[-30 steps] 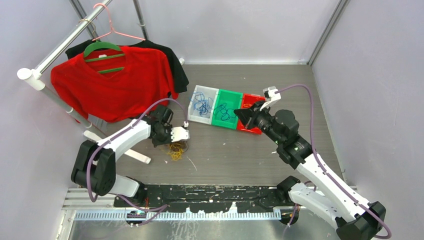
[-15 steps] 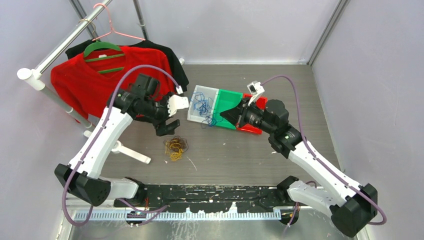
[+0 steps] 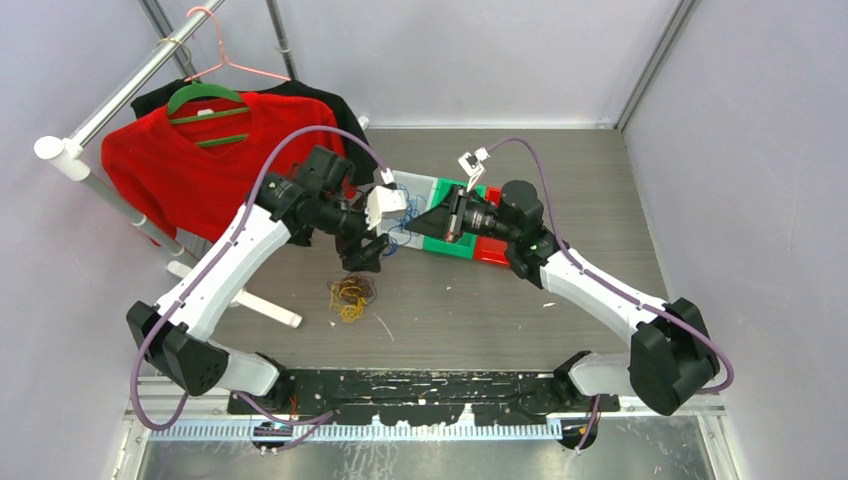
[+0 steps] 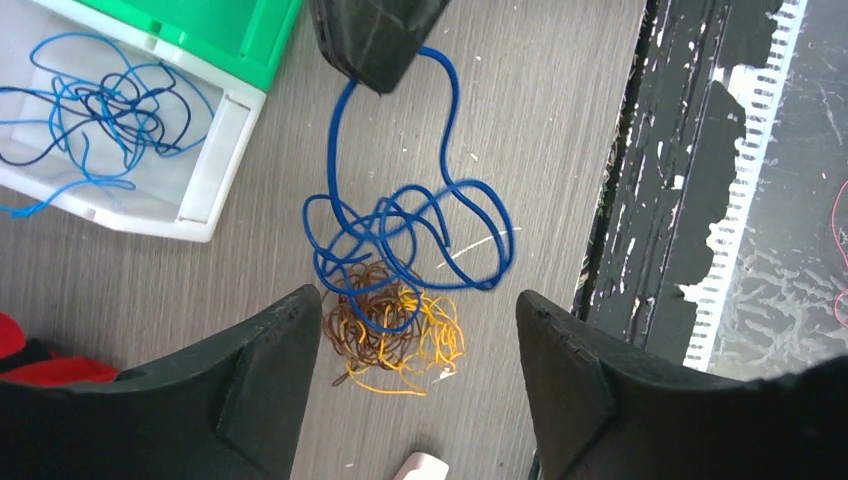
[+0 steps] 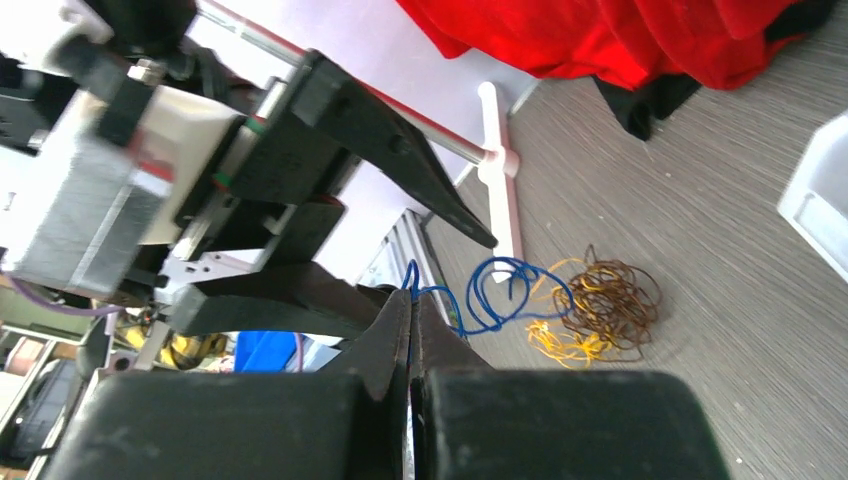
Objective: Untangle the cables
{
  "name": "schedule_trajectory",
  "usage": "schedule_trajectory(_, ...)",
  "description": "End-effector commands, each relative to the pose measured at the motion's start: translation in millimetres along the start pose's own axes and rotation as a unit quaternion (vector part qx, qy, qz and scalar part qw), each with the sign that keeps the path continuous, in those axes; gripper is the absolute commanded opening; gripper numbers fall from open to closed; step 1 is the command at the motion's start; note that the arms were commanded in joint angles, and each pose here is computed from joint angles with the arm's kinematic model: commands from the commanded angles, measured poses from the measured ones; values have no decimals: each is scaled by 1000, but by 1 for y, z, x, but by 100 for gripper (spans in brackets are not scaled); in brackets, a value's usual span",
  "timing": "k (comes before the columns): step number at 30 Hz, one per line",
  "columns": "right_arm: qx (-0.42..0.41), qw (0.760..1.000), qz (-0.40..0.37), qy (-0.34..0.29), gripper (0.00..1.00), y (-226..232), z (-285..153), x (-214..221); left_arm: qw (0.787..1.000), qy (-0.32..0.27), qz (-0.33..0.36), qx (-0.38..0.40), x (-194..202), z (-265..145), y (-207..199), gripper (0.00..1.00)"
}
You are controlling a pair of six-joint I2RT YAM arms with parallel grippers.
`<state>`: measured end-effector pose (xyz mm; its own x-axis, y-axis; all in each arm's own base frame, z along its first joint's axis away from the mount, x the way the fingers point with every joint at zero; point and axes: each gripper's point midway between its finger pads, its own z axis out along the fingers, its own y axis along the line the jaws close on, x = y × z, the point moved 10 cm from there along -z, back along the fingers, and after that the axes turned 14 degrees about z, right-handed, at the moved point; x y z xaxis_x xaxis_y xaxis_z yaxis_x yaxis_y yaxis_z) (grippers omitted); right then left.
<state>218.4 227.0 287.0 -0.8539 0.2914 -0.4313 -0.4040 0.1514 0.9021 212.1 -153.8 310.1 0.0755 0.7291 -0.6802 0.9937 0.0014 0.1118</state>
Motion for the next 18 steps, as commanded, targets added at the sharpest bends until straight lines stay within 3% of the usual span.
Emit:
schedule_trajectory(1,-77,997,-32,-4,1,36,2,-13,999,-38,19,8,-8,8,8,69)
schedule_trajectory(5,-79,997,-24,-1,1,34,5,-14,999,-21,24,-10,-4,20,18,56)
schedule_trajectory(7,-69,997,-30,-9,1,34,4,-15,999,-8,29,-16,0,23,22,43)
schedule_trajectory(11,-56,997,-48,-26,1,38,-5,-19,999,15,35,-36,10,28,24,2)
schedule_trajectory(18,-13,995,-75,-61,1,38,-25,-26,1000,3,7,-22,24,17,12,0)
